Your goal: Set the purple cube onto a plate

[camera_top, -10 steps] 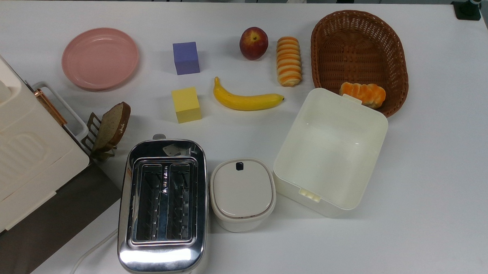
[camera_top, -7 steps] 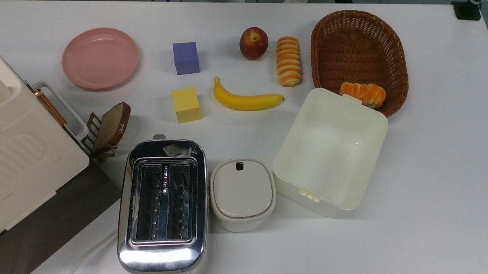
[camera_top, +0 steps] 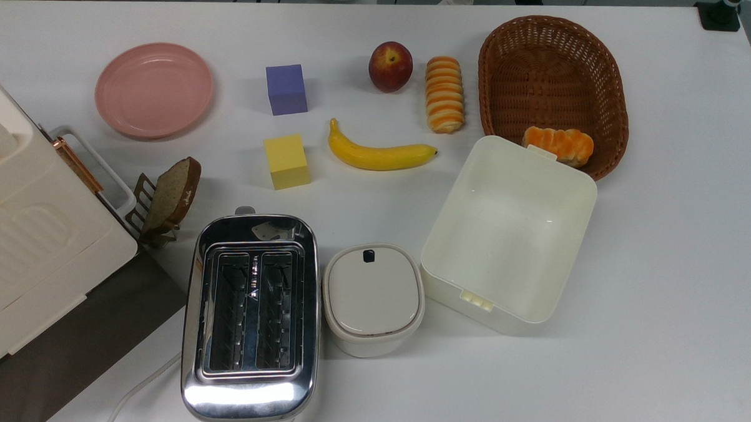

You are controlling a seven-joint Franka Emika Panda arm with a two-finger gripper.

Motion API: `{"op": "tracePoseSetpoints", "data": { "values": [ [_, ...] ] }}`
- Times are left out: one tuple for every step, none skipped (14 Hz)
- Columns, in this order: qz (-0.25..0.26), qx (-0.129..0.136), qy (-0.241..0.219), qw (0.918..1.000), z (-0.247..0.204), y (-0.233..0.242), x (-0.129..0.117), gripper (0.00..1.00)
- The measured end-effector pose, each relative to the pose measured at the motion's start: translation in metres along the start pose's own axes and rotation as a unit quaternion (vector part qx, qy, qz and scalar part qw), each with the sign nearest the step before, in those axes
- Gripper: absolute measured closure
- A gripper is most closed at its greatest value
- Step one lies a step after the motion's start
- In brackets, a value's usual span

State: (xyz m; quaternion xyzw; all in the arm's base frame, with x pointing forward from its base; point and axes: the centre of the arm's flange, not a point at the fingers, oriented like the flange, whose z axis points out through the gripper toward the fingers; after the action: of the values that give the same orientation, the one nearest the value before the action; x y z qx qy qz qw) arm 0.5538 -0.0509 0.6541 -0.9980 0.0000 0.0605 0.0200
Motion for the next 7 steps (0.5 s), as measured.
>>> {"op": "tracePoseSetpoints", "data": {
  "values": [
    [0.0, 0.0, 0.0, 1.0, 0.0, 0.0, 0.0, 0.0],
    [0.0, 0.0, -0.001, 1.0, 0.001, 0.0, 0.0, 0.0],
    [0.001, 0.0, -0.001, 1.0, 0.001, 0.001, 0.0, 0.0],
    [0.002, -0.001, 0.007, 1.0, 0.001, 0.002, 0.003, 0.0],
    [0.003, -0.002, 0.021, 0.9998, 0.002, 0.004, 0.009, 0.0],
    [0.003, -0.003, 0.026, 0.9996, 0.01, 0.005, 0.014, 0.0],
    [0.005, -0.009, 0.021, 0.9997, 0.025, 0.007, 0.02, 0.0]
  ]
}}
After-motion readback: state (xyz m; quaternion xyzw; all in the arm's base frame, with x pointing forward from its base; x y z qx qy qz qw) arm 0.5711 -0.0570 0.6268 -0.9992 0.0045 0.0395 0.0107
